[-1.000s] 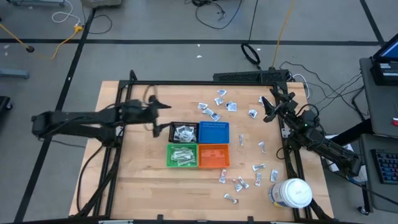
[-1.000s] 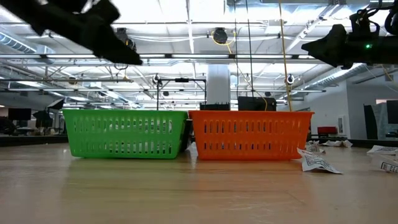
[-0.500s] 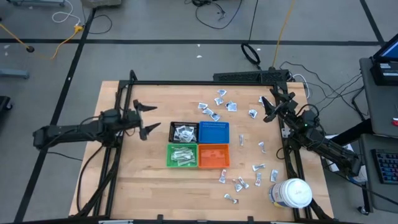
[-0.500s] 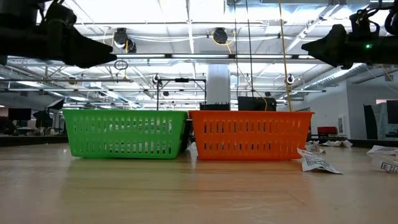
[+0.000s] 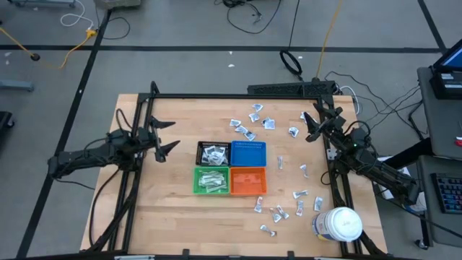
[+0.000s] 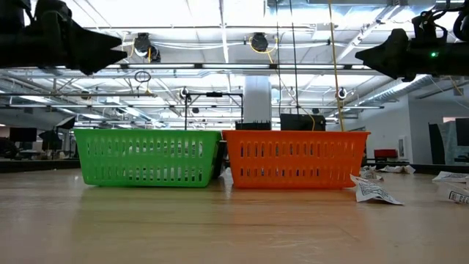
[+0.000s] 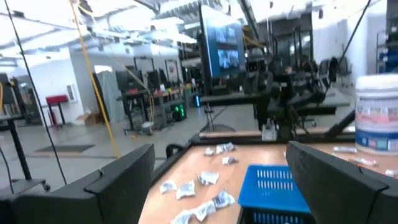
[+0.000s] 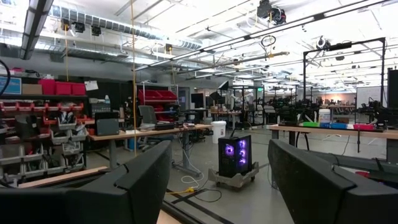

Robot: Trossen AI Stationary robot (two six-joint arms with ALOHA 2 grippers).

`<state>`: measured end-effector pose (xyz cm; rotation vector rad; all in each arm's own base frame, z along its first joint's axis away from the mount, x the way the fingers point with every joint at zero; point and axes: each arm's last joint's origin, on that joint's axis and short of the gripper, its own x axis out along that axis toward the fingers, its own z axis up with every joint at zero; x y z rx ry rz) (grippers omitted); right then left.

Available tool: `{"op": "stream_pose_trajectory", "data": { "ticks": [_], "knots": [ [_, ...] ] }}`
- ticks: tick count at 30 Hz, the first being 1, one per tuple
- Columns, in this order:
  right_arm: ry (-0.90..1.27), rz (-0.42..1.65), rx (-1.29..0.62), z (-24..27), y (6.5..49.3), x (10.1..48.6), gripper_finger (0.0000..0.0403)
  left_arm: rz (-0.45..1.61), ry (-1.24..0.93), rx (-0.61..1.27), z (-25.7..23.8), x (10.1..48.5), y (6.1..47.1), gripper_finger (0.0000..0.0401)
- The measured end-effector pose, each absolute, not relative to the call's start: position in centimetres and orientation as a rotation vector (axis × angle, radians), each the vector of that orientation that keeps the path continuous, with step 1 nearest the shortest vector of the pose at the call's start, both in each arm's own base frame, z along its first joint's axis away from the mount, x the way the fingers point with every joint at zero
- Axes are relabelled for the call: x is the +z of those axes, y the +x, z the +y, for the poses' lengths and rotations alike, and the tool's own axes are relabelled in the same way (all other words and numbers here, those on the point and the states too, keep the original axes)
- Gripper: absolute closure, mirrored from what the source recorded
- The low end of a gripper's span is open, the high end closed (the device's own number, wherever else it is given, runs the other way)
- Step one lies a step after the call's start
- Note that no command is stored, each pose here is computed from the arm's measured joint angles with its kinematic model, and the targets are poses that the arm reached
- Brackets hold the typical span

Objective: Pick & Place First Aid Supplies
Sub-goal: Put the ointment pack into the orange bin

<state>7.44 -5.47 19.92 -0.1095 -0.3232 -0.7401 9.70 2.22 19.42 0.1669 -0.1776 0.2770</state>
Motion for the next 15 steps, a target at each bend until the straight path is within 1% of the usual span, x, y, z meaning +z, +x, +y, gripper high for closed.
{"op": "stream_pose_trajectory", "data": {
  "ticks": [4,15],
  "knots": [
    [-0.109,-0.323,-0.740,-5.5,7.4,19.9,0.0140,-0.174,0.169,0.294,2.3,19.3,9.1,0.0036],
    [-0.110,-0.323,-0.740,-5.5,7.4,19.9,0.0140,-0.047,0.128,0.371,3.1,18.0,9.0,0.0036]
  ]
}}
